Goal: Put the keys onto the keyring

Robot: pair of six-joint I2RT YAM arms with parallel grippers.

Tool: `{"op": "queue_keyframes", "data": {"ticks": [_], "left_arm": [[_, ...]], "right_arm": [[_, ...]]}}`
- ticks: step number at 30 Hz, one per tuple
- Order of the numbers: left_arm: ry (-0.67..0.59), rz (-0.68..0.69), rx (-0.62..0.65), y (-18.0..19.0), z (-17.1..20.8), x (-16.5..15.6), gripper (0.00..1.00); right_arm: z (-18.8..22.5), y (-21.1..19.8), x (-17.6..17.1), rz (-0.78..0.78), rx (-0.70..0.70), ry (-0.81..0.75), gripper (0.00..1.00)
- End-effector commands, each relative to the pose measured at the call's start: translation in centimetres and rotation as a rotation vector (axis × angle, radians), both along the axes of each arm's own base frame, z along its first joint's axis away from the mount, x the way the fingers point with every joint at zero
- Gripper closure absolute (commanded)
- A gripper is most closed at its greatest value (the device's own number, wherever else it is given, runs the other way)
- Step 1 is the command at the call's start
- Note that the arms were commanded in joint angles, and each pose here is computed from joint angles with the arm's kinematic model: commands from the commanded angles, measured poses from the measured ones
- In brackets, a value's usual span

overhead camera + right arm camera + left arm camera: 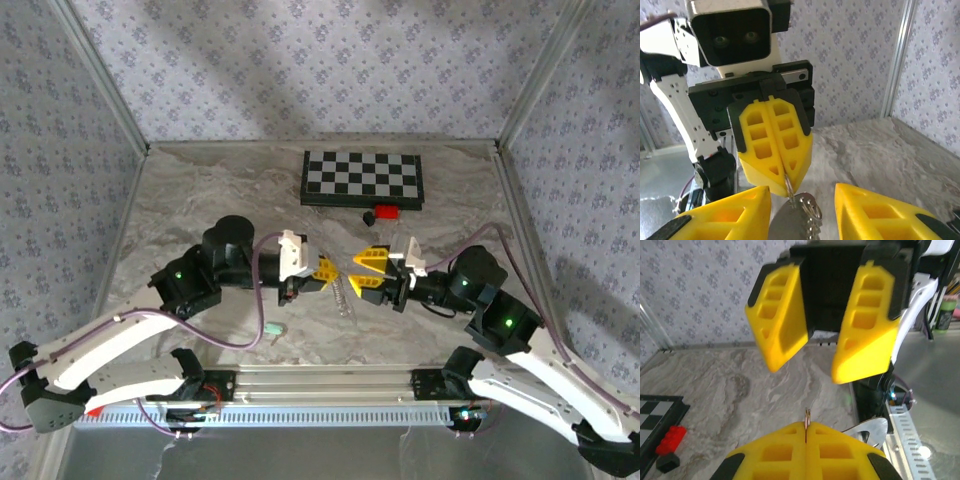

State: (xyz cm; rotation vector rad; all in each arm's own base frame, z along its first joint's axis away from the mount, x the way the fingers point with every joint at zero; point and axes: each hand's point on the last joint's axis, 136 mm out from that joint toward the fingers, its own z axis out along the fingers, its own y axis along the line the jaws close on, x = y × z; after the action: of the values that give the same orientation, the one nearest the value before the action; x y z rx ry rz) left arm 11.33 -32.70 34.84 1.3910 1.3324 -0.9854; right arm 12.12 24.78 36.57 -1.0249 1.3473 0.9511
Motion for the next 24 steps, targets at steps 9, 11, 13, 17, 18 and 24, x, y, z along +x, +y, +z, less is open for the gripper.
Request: {"op": "queue_keyframes", "data": {"ticks": [9, 11, 13, 17, 18, 24], "left_arm": [[-0.029, -0.028, 0.145, -0.2, -1.9, -0.8, 1.0], [-0.026, -0.034, 0.153, -0.2, -2.1, -0.9, 1.0], [-0.025, -0.038, 0.156, -0.3, -2.2, -1.1, 1.0], [-0.022, -0.041, 0.161, -0.3, -2.3, -1.2, 1.0], [-0.022, -0.043, 0.161, -0.3, -2.3, -1.2, 1.0], [-0.017, -0.047, 0.171, -0.4, -2.5, -1.2, 1.0]], "right_arm": [[-3.8, 0.2, -0.5, 0.012, -0.209, 0.021, 0.55], [-4.1, 0.6, -0.4, 0.012, -0.226, 0.02, 0.55], [-4.6, 0.8, -0.4, 0.012, -0.244, 0.016, 0.58], [-4.9, 1.0, -0.4, 0.015, -0.258, 0.007, 0.62], [-4.8, 1.0, -0.4, 0.015, -0.257, 0.005, 0.62], [-4.7, 1.4, -0.5, 0.02, -0.246, -0.004, 0.7]]}}
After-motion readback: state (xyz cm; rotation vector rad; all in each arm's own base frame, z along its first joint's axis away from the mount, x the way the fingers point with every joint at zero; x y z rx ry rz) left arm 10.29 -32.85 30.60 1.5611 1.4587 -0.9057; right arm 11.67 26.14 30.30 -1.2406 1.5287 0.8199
